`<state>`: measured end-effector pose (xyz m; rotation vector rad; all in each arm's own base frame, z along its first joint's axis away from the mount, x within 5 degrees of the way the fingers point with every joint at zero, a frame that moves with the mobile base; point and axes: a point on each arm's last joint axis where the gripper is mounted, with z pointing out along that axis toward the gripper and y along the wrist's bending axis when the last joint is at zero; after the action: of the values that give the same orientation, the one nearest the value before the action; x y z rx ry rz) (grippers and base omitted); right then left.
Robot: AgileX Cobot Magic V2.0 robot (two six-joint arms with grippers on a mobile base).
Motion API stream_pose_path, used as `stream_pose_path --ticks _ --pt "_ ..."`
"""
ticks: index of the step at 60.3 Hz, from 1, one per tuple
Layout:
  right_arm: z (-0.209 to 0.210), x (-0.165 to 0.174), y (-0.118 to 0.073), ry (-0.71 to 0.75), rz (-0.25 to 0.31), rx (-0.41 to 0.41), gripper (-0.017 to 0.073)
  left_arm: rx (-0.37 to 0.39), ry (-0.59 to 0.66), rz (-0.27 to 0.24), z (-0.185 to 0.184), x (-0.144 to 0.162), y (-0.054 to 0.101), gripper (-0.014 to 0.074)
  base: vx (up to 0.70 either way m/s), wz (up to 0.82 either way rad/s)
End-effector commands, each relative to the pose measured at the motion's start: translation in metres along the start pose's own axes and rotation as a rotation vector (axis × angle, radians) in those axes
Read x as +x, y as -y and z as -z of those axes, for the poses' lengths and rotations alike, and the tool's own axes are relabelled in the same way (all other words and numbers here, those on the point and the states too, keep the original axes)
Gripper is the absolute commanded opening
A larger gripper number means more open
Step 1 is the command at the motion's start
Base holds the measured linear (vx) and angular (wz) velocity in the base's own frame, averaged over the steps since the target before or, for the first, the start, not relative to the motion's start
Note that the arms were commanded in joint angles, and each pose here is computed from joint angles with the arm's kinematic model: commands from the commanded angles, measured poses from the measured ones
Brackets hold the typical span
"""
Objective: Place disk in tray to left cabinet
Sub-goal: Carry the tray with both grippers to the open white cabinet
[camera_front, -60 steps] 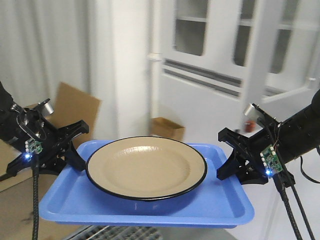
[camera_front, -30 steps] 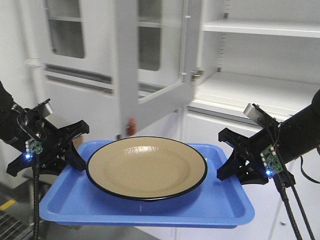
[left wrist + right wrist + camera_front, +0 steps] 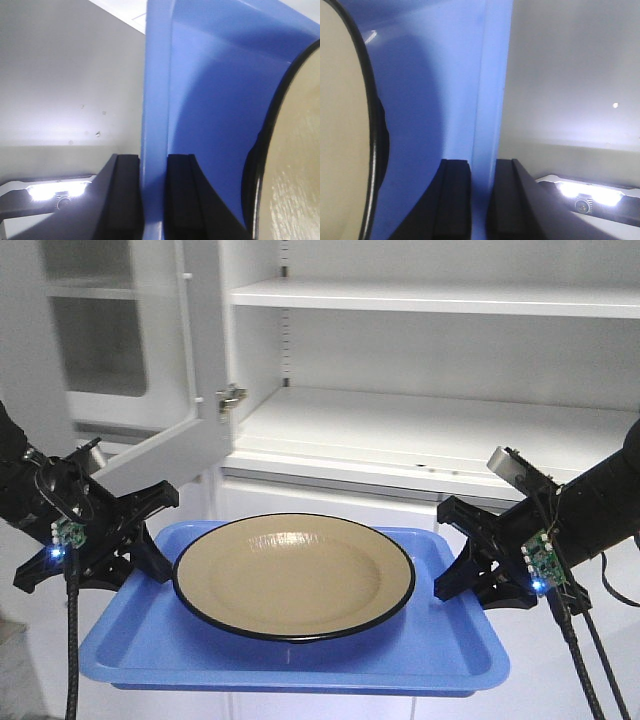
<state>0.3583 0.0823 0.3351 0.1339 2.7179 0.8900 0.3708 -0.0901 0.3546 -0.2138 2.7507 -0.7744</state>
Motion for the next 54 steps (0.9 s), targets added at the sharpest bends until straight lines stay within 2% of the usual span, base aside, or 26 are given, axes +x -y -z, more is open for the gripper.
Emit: stream_pose_path --ticks 1,23,54 --pt "0.0261 0.0045 -0.0337 0.073 0.016 -0.165 -0.0004 0.181 0.032 0.001 0.0292 0.0123 0.0348 0.0000 0.14 -0.44" --pt "0.0261 0.0045 -0.0337 0.073 0.016 -0.165 -0.0004 0.181 0.032 0.001 0.0292 0.0123 0.0348 0.0000 0.18 -0.32" --pt "0.0261 0.0045 -0.0337 0.073 0.016 -0.165 -0.0004 0.181 0.032 0.001 0.0292 0.0123 0.0348 0.0000 0.29 -0.13"
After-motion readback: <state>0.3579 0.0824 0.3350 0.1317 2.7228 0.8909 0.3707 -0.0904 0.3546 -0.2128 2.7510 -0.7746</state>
